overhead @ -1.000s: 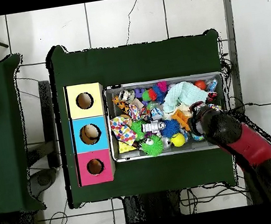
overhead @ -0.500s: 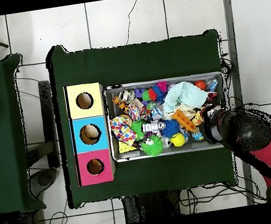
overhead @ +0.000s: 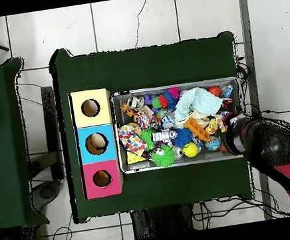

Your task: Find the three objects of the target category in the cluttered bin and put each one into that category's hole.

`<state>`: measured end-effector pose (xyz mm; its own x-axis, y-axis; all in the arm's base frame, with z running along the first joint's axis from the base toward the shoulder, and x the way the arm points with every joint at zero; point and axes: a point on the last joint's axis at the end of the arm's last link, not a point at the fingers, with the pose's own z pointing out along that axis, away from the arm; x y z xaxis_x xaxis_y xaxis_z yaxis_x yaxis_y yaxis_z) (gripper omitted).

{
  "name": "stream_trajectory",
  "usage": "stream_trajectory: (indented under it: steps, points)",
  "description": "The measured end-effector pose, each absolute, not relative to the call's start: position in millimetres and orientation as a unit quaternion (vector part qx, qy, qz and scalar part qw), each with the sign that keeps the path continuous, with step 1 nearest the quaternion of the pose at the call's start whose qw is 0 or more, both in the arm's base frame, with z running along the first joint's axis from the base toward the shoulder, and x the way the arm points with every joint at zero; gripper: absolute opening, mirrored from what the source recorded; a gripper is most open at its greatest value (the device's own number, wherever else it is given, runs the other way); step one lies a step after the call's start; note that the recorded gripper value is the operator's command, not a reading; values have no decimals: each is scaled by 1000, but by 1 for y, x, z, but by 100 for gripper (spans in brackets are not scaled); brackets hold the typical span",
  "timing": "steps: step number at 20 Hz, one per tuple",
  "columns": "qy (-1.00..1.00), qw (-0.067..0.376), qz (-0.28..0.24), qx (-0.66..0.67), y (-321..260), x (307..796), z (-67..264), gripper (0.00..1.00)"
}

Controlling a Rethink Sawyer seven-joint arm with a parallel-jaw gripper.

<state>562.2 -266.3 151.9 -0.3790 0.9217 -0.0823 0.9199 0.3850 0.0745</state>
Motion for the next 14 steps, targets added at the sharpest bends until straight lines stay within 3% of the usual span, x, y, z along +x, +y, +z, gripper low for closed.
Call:
stream_trajectory:
  steps: [14]
  points:
    - [810, 72, 9, 582, -272, 522, 66, 0]
